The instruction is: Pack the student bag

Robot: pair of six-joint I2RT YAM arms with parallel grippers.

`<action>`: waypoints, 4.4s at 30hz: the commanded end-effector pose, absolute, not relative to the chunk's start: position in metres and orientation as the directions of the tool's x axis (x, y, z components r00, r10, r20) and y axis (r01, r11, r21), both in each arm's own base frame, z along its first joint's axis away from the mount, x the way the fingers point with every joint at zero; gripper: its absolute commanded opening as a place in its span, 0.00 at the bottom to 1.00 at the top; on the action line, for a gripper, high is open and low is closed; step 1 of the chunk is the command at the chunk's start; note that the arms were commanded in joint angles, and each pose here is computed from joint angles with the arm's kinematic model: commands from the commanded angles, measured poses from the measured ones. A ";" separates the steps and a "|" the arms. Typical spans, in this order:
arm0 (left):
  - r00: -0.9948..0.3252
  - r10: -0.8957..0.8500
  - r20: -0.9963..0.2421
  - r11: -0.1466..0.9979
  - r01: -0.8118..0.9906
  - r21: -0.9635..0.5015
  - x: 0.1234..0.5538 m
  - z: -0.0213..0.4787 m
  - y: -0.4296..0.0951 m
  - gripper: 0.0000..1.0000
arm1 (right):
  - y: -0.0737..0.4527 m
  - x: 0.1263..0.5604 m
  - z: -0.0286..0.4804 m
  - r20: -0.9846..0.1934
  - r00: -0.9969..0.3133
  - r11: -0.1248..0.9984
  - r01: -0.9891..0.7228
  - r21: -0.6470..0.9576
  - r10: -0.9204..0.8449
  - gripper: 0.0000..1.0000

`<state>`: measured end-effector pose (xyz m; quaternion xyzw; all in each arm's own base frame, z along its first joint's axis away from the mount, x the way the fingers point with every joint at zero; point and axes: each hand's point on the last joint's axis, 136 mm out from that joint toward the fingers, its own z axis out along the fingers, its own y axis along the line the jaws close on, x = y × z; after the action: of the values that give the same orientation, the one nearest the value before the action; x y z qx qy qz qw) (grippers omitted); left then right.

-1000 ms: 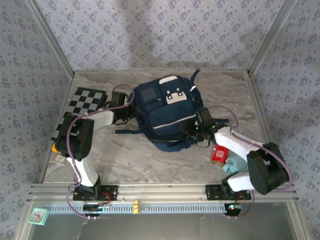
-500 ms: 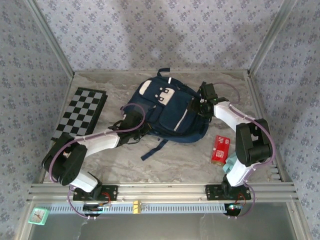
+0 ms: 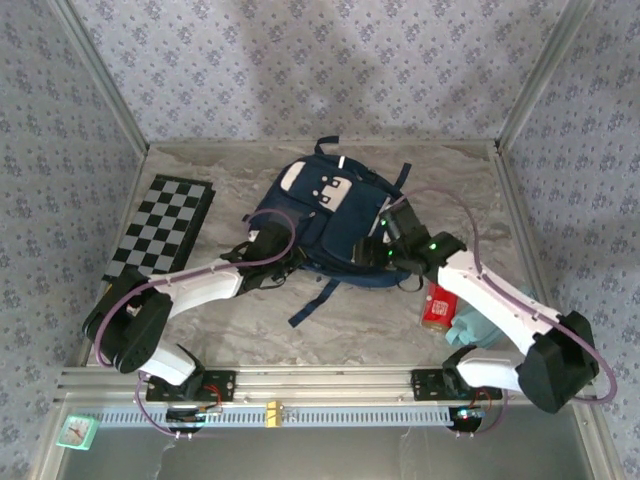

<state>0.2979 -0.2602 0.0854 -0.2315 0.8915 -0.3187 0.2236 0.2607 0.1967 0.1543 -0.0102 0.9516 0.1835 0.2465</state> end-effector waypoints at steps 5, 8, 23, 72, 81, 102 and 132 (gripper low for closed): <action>-0.800 -0.558 -0.221 0.595 -0.200 -0.778 0.301 0.130 -0.291 0.00 | 0.231 0.219 0.124 -0.448 -0.894 0.968 -0.120 0.220 -0.009 0.64; -0.797 -0.561 -0.223 0.586 -0.191 -0.788 0.302 0.133 -0.292 0.00 | 0.265 0.216 0.121 -0.501 -0.865 0.950 -0.188 0.249 -0.039 0.60; -0.796 -0.571 -0.203 0.548 -0.186 -0.816 0.301 0.143 -0.297 0.00 | 0.317 0.250 0.101 -0.596 -0.803 0.963 -0.152 0.224 0.012 0.42; -0.800 -0.549 -0.243 0.533 -0.111 -0.839 0.293 0.174 -0.311 0.00 | 0.270 0.275 0.094 -0.621 -0.783 0.998 -0.063 0.017 -0.039 0.21; -0.796 -0.551 -0.252 0.533 -0.103 -0.840 0.292 0.178 -0.308 0.00 | 0.273 0.295 0.097 -0.666 -0.746 1.000 0.006 -0.003 0.003 0.30; -0.741 -0.606 -0.289 0.593 -0.179 -0.785 0.342 0.160 -0.249 0.00 | 0.209 0.233 0.103 -0.591 -0.802 0.994 -0.037 -0.101 -0.090 0.00; -0.862 -0.490 -0.129 0.577 -0.209 -0.789 0.356 0.125 -0.223 0.56 | 0.267 0.234 0.118 -0.553 -0.826 0.945 -0.260 0.199 -0.111 0.00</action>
<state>0.3874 -0.2037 0.1196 -0.1953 0.8781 -0.3857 0.2048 0.2355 0.2670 0.1198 -0.0983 0.9464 0.1322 0.2778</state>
